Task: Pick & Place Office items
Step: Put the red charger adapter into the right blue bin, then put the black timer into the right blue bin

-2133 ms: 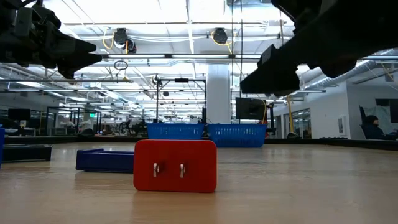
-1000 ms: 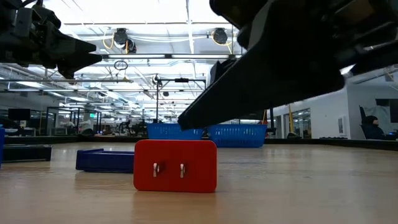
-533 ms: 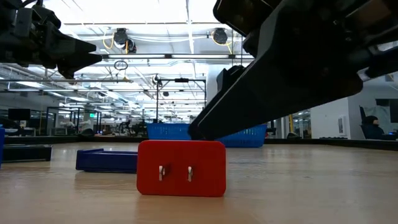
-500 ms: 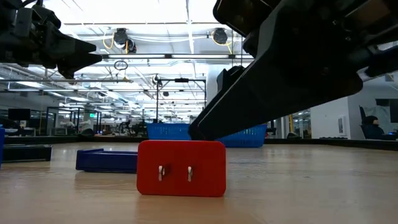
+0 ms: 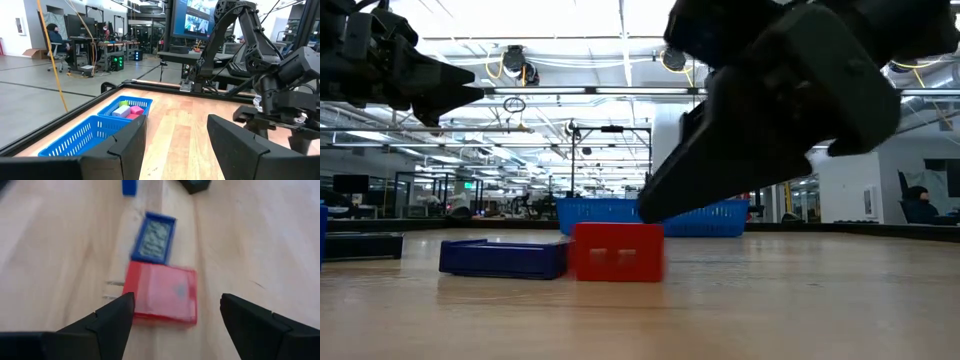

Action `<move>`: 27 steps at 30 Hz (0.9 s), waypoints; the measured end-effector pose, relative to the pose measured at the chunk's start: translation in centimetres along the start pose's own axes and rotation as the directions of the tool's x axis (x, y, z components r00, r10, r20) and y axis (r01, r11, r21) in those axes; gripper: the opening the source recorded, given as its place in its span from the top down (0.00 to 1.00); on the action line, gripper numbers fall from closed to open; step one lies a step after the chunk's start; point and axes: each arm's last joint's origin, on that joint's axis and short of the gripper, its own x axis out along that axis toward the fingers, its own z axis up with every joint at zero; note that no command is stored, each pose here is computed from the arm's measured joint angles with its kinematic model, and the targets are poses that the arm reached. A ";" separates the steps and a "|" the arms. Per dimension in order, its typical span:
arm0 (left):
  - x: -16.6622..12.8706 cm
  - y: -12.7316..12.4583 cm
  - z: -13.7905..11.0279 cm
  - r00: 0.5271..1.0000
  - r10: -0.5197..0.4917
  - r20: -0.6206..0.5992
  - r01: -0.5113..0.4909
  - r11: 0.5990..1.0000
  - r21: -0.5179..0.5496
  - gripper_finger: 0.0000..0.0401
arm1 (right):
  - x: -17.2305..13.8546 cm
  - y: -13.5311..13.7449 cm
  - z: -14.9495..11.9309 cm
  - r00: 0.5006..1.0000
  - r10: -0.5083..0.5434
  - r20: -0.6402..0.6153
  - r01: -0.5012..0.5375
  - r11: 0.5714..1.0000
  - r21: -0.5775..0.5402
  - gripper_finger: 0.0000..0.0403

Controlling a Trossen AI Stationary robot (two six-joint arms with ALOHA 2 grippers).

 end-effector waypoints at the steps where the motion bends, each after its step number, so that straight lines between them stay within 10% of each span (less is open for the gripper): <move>1: 0.0 0.0 0.0 1.000 0.000 0.000 0.000 1.000 0.000 0.47 | -0.3 -0.1 0.3 1.000 0.002 0.006 -0.002 1.000 0.000 0.30; 15: 0.0 0.0 0.0 1.000 0.000 0.000 0.000 1.000 0.000 0.47 | -9.2 -3.0 3.4 1.000 0.011 0.021 -0.011 1.000 -0.015 0.30; 27: 0.0 0.0 0.4 0.999 -0.004 0.050 0.006 1.000 -0.029 0.47 | -17.3 -7.9 -2.0 0.920 0.066 0.386 -0.089 0.995 0.041 0.30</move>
